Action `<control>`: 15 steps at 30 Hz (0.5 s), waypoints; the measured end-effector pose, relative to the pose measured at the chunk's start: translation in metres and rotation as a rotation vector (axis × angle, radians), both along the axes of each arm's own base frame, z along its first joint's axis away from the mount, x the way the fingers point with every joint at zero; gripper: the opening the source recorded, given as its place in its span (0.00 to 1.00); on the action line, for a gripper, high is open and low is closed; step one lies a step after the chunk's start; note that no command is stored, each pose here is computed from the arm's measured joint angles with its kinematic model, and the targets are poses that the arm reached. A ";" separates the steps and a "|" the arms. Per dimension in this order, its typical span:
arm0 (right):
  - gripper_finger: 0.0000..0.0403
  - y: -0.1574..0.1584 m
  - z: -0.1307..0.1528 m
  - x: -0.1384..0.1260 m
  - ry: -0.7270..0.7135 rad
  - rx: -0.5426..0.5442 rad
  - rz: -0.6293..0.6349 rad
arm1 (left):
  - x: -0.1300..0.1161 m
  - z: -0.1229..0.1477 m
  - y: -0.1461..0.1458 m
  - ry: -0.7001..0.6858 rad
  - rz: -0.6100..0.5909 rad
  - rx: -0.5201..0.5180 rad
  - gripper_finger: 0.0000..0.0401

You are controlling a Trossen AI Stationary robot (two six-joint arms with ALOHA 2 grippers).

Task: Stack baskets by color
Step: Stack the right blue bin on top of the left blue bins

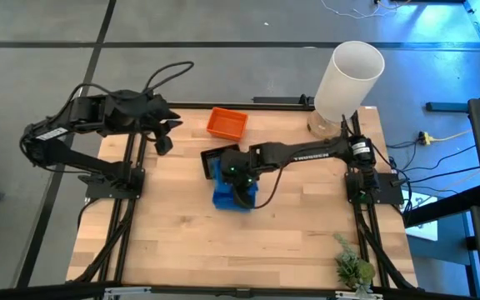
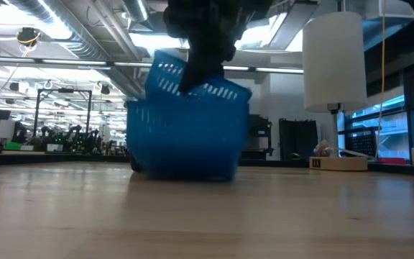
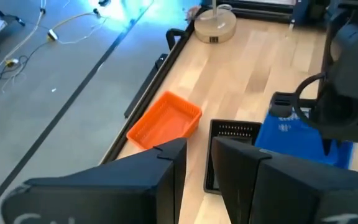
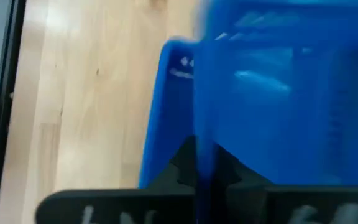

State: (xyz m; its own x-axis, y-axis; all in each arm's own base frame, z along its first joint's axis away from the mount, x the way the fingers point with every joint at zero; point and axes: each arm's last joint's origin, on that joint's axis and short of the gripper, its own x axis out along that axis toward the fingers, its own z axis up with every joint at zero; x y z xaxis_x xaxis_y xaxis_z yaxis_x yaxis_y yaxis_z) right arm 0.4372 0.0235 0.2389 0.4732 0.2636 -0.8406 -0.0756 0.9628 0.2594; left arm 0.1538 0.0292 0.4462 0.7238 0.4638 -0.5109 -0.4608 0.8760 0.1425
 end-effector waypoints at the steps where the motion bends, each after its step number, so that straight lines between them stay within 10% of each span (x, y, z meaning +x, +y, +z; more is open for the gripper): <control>1: 0.00 0.002 0.000 -0.001 0.007 0.001 0.004 | 0.000 0.000 0.000 0.000 0.000 0.000 0.17; 15: 0.00 0.009 0.010 0.001 0.012 0.029 -0.067 | 0.000 0.000 0.000 0.015 -0.014 0.019 0.17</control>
